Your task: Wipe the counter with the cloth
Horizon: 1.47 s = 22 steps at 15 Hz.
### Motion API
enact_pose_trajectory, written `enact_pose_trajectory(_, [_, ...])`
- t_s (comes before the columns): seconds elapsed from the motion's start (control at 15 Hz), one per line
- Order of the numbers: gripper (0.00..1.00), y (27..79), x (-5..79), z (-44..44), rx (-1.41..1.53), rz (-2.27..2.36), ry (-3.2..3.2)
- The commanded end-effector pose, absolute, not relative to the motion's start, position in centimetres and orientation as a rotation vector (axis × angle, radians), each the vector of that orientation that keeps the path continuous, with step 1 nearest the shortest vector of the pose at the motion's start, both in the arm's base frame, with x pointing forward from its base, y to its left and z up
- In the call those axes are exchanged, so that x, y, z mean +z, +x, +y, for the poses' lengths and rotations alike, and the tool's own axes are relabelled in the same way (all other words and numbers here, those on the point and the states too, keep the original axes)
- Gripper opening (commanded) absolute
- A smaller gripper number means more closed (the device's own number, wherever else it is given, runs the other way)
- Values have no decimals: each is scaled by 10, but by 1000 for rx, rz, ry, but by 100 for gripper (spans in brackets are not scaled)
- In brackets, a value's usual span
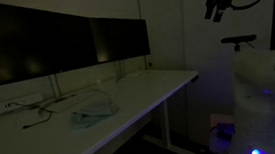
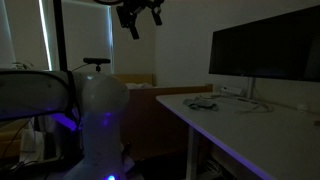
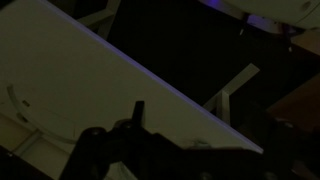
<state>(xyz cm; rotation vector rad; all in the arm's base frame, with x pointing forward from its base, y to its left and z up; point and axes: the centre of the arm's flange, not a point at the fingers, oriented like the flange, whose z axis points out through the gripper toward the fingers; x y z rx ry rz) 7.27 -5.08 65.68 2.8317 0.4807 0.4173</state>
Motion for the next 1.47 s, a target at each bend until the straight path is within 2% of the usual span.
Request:
enact_pose_trajectory(0.0, [100,32,656,-47,394,533,2800])
enact_pose_trajectory(0.07, [100,62,667,-46,415,492,2818])
enact_pose_trajectory(1.0, [100,53,672,-46,414,522,2809])
enact_pose_trajectory(1.4, [100,94,687,-23,439,646,2761])
